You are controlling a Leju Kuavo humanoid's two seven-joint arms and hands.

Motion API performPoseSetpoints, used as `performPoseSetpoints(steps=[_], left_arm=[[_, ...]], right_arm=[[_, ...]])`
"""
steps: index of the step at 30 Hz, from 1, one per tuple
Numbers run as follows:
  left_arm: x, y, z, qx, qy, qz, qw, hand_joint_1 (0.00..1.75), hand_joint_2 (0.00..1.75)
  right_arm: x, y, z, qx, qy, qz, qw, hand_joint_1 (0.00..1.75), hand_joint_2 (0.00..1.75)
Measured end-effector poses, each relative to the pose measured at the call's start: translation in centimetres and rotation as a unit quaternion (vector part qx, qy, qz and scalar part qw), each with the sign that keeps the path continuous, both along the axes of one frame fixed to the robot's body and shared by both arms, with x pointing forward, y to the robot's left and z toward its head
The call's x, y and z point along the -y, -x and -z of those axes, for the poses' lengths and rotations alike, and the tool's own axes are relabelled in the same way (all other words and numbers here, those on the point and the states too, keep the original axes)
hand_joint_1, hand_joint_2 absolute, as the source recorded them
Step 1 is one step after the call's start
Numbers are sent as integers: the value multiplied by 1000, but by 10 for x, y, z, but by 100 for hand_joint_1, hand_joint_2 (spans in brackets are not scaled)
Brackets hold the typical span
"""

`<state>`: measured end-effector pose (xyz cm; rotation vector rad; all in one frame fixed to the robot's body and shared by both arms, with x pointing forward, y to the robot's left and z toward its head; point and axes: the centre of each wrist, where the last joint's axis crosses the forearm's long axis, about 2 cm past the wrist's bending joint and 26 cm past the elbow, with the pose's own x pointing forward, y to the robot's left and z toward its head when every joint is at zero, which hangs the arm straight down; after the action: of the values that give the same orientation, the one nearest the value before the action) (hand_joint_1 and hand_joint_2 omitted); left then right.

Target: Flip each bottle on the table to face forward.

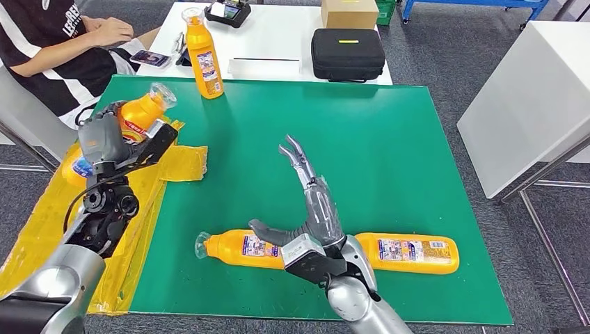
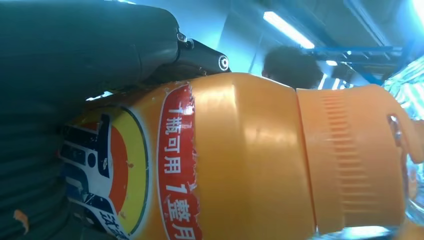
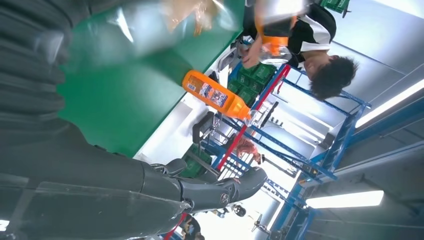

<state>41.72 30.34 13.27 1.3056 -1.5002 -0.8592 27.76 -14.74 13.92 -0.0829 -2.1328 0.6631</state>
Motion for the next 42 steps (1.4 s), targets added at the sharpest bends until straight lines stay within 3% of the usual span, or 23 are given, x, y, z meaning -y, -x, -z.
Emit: performPoseSetpoints(steps=[7,15,16,19,20,22,26,37,39,41,42], left_arm=[[-21,10,22,-79,-157,-27,984,175,175],[-47,37,57,-152,-249,33,956,173,175],[-48,40,61,-163,-257,37,952,145,175],[-49,48,70,-191,-270,42,943,16,175],[-50,49,72,-198,-272,42,941,0,175],[-50,52,75,-212,-274,39,937,0,175],[-52,56,80,-235,-269,28,934,0,175],[-62,56,79,-250,-175,-39,951,0,175],[-63,56,78,-250,-168,-43,953,0,87],[-63,56,78,-245,-159,-43,955,0,0],[-63,55,77,-238,-151,-42,959,0,0]], right_arm=[[7,2,0,-3,17,-7,1000,0,175],[24,5,11,-1,123,12,992,0,175],[27,6,12,4,138,19,990,0,175],[35,6,15,15,170,38,985,0,175],[37,7,16,15,180,42,983,0,175],[40,7,17,15,204,52,977,0,175],[47,7,20,14,257,61,964,0,0],[63,1,25,11,334,49,941,0,0],[65,1,27,9,337,48,940,0,0],[66,1,28,8,341,47,939,0,87],[67,0,28,7,344,46,938,0,131]])
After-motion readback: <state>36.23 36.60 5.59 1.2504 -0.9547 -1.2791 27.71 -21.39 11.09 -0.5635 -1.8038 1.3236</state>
